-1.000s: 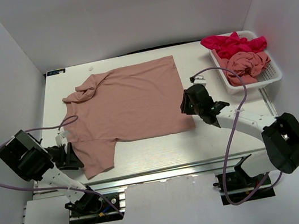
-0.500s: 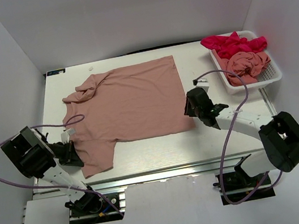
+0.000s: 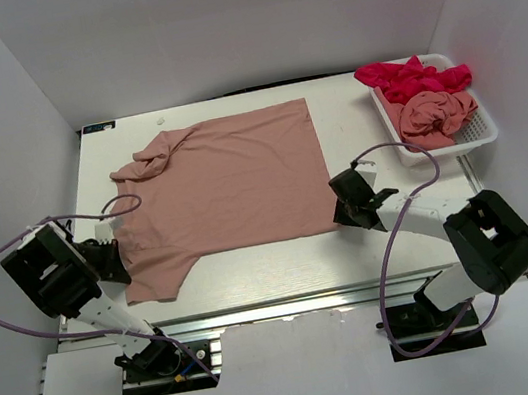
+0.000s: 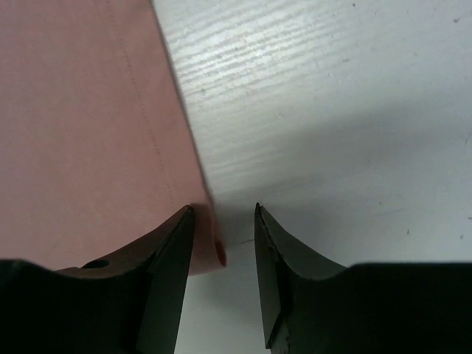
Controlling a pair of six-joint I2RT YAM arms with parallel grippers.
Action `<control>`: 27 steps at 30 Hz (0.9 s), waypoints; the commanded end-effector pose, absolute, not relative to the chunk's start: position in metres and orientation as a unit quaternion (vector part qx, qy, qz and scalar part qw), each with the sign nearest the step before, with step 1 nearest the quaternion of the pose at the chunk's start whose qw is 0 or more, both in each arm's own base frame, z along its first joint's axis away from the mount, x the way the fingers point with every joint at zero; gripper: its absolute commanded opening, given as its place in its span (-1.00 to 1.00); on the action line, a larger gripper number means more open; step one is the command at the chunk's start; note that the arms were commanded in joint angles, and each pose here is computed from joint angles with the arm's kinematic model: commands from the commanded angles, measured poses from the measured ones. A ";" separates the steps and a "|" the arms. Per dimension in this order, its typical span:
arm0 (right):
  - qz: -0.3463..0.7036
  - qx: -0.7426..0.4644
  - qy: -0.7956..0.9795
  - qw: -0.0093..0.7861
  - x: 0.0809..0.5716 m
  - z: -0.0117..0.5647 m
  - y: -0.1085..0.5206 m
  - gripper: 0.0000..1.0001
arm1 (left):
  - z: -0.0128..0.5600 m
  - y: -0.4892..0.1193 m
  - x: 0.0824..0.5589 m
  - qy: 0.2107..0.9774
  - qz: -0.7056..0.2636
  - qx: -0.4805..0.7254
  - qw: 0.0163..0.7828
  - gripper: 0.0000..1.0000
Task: Fold and stack the t-shirts
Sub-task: Flatten out the tshirt
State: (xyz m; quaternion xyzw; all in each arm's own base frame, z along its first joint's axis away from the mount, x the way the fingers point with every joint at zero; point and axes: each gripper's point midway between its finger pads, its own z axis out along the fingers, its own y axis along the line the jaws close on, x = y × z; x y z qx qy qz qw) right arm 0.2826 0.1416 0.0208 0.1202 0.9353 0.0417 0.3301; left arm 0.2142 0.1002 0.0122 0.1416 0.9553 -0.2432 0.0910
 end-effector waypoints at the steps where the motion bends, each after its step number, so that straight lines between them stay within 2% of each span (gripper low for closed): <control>1: 0.043 0.144 0.935 0.320 0.271 0.019 0.136 -0.12 | 0.025 0.115 0.231 0.959 -0.204 0.155 0.122 -1.00; 10: 0.077 0.145 0.931 0.326 0.267 0.020 0.143 -0.14 | 0.037 0.113 0.228 0.959 -0.203 0.151 0.123 -1.00; 13: 0.081 0.143 0.927 0.338 0.272 0.026 0.144 -0.13 | 0.041 0.109 0.225 0.958 -0.205 0.157 0.125 -0.64; 14: 0.081 0.144 0.925 0.344 0.274 0.028 0.144 -0.13 | 0.044 0.108 0.224 0.957 -0.205 0.160 0.128 -0.13; 16: 0.083 0.143 0.921 0.353 0.276 0.032 0.144 -0.13 | 0.048 0.105 0.219 0.956 -0.208 0.164 0.125 0.35; 17: 0.085 0.142 0.919 0.358 0.279 0.034 0.145 -0.13 | 0.052 0.106 0.218 0.957 -0.201 0.165 0.127 0.66; 20: 0.095 0.139 0.915 0.367 0.281 0.038 0.147 -0.13 | 0.061 0.108 0.212 0.959 -0.192 0.170 0.119 0.94; 27: 0.115 0.131 0.901 0.397 0.284 0.051 0.148 -0.12 | 0.088 0.099 0.188 0.957 -0.216 0.177 0.073 0.96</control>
